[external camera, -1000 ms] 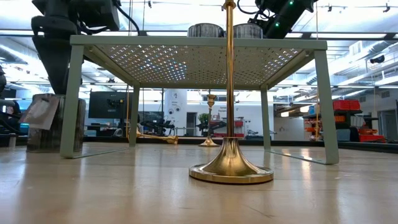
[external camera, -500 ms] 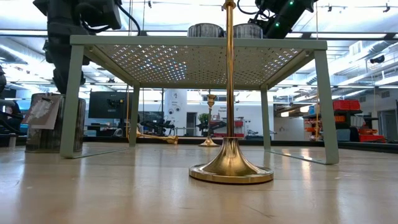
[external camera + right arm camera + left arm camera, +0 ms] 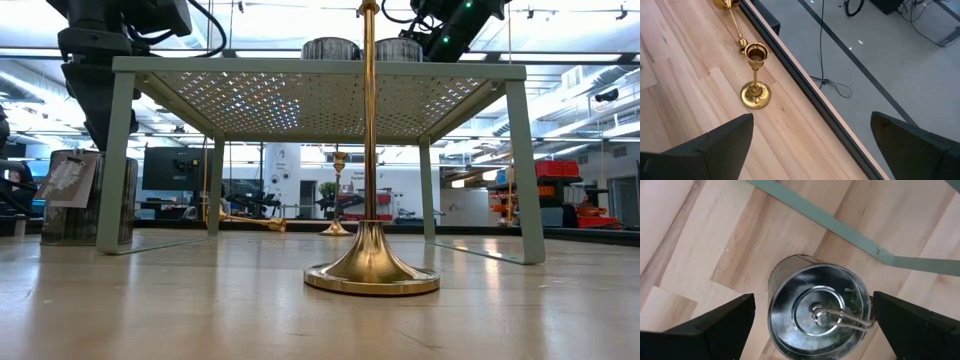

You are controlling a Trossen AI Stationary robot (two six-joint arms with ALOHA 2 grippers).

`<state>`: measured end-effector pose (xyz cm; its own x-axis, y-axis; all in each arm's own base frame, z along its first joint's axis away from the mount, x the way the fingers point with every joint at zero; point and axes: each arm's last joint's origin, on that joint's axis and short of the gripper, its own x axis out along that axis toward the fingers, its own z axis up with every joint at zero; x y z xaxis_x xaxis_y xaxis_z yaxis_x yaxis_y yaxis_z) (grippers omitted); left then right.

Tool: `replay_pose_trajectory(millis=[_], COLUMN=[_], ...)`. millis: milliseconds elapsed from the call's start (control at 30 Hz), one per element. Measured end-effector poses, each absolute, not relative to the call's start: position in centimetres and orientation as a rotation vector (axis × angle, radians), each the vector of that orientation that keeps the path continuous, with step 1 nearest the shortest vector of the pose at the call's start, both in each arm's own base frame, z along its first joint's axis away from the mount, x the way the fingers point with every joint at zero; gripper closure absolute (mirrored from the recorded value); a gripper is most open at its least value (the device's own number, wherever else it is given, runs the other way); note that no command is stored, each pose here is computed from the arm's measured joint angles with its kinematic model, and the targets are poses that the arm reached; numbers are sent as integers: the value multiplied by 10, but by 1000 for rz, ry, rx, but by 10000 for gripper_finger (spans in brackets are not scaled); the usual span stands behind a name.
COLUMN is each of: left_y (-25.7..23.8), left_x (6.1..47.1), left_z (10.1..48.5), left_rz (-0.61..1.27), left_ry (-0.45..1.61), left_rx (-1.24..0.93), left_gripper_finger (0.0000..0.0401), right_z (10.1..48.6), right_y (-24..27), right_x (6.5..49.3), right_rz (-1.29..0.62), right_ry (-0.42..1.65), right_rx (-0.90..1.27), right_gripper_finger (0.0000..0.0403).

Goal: Pick & Place candle stick holders
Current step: Put the orange scented candle on the shelf

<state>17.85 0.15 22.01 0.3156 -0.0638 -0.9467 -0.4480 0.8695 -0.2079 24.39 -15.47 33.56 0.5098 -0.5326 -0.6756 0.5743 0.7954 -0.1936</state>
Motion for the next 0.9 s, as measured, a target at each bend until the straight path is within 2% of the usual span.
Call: replay_pose_trajectory(millis=[900], left_y=[-15], left_x=[178], left_z=[220], left_rz=[259], left_ry=[1228], left_rx=[-341], left_gripper_finger=[2], right_z=[336], right_y=[-155], right_x=[244], right_rz=[-666], right_ry=[793], right_rx=[59], right_gripper_finger=[3])
